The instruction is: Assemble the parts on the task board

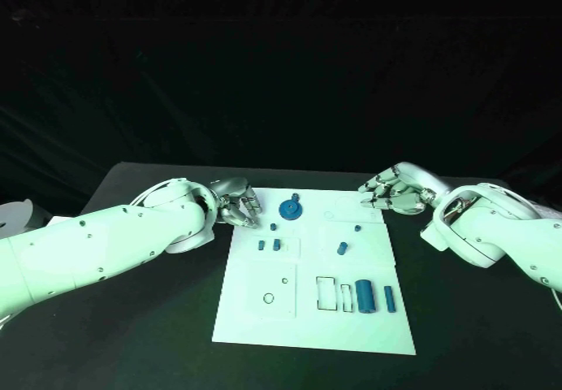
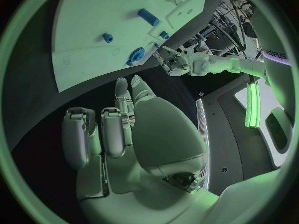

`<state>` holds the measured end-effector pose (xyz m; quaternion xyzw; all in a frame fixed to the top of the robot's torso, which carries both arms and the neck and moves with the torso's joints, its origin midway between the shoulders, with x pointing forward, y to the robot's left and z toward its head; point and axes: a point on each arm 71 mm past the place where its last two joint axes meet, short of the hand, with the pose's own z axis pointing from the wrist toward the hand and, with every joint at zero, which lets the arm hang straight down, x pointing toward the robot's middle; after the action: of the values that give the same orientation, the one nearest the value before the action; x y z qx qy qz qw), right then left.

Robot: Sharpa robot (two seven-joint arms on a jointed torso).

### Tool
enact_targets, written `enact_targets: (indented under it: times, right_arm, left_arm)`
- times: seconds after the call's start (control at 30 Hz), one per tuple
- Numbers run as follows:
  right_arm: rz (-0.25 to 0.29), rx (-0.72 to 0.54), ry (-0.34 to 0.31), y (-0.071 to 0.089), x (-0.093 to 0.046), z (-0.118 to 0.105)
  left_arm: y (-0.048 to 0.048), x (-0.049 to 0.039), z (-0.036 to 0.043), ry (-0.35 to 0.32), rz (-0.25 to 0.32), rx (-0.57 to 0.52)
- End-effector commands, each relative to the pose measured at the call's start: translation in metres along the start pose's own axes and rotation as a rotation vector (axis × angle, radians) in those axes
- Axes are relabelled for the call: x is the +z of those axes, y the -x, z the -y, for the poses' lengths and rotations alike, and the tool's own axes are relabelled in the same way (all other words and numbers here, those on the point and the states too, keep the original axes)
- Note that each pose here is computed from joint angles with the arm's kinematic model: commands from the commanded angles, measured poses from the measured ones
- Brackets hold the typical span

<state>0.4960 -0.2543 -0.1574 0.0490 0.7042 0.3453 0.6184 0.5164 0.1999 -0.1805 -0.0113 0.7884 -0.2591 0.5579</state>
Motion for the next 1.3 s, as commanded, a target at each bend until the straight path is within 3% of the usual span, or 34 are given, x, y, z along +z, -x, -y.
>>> enact_targets:
  times: [0.03,0.13,0.23,0.37,0.47,0.67,1.3]
  right_arm:
    - [-0.081,-0.181,-0.039,-0.006,-0.001,0.004]
    - [-0.106,-0.293,-0.053,-0.01,-0.002,0.002]
    - [-0.13,-0.402,-0.056,-0.017,-0.004,-0.002]
    - [-0.145,-0.48,-0.047,-0.023,-0.004,-0.006]
    - [-0.154,-0.526,-0.038,-0.028,-0.005,-0.008]
    - [-0.174,-0.569,-0.019,-0.038,-0.004,-0.01]
    - [-0.215,-0.555,0.032,-0.062,0.002,-0.019]
  left_arm:
    - [0.0087,-0.0065,-0.0014,-0.079,0.041,-0.319]
    - [0.0192,-0.0136,-0.0027,-0.173,0.133,-0.551]
    - [0.0233,-0.0215,-0.0038,-0.221,0.211,-0.853]
    - [0.021,-0.0281,-0.0053,-0.221,0.255,-1.122]
    - [0.0175,-0.032,-0.0062,-0.212,0.264,-1.245]
    - [0.014,-0.0365,-0.0076,-0.206,0.263,-1.334]
    - [0.0116,-0.0381,-0.0092,-0.193,0.248,-1.361]
